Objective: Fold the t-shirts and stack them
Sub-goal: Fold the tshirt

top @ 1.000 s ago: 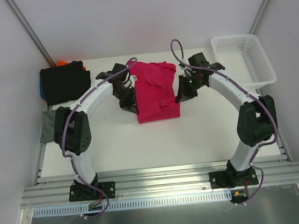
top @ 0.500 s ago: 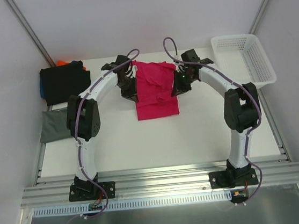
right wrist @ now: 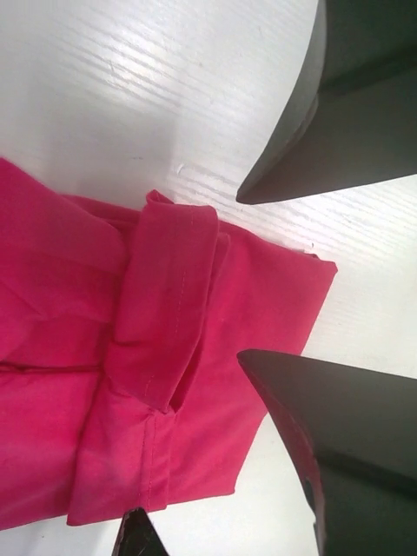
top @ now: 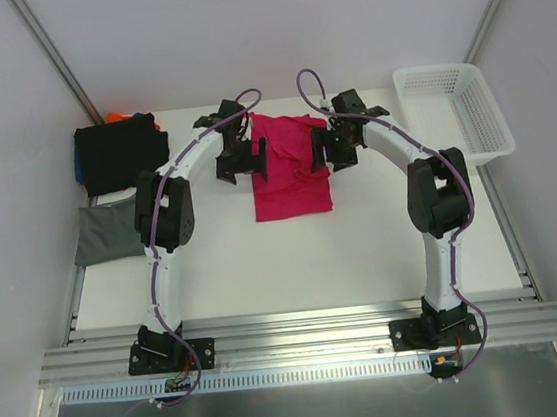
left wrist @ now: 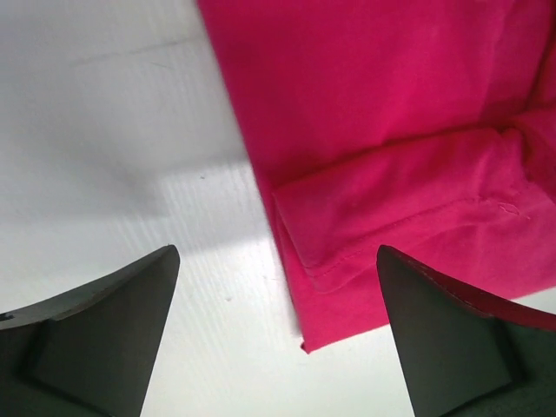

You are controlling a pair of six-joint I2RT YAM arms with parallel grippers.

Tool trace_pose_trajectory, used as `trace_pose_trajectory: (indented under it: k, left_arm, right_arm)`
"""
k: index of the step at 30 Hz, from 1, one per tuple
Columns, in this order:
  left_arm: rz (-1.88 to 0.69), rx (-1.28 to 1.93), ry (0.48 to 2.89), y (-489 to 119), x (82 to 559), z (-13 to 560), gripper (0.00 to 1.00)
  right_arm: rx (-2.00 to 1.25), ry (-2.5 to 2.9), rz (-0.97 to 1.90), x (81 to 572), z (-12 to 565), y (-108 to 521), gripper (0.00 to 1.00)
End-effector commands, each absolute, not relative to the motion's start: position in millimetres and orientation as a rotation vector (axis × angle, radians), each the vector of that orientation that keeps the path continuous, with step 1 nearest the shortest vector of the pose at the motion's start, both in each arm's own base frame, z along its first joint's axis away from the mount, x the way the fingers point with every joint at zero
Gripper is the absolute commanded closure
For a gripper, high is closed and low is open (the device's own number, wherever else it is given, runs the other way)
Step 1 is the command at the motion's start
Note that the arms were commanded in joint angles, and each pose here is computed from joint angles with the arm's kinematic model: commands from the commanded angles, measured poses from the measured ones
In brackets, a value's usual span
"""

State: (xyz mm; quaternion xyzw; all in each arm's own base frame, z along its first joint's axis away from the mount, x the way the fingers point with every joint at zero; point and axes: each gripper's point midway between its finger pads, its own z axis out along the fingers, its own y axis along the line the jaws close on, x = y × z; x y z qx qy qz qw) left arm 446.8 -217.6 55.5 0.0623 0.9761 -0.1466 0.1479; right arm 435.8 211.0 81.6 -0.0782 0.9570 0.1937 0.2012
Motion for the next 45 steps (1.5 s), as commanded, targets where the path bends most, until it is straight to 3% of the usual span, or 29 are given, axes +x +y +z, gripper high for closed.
trace_pose_trajectory:
  k: [1,5,11,21,30,39,45]
  left_arm:
    - [-0.321,0.182,2.689,-203,469,93,0.01]
    - [-0.34,0.207,2.614,-200,460,135,0.01]
    - [-0.383,0.269,2.58,-197,435,163,0.02]
    - [-0.185,0.219,2.467,-157,438,205,0.01]
    - [-0.144,0.148,2.485,-134,438,200,0.01]
    - [-0.155,0.092,2.5,-120,441,196,0.01]
    - [-0.167,0.058,2.522,-113,434,192,0.01]
  right_arm:
    - [-0.287,2.557,0.493,453,120,212,0.28]
    - [-0.309,2.496,0.564,443,159,215,0.28]
    - [-0.285,2.505,0.767,433,163,239,0.31]
    - [-0.379,2.609,0.892,409,117,299,0.32]
    - [-0.401,2.693,0.887,397,80,313,0.33]
    - [-0.421,2.682,0.794,417,61,316,0.33]
    - [-0.386,2.585,0.708,464,71,318,0.32]
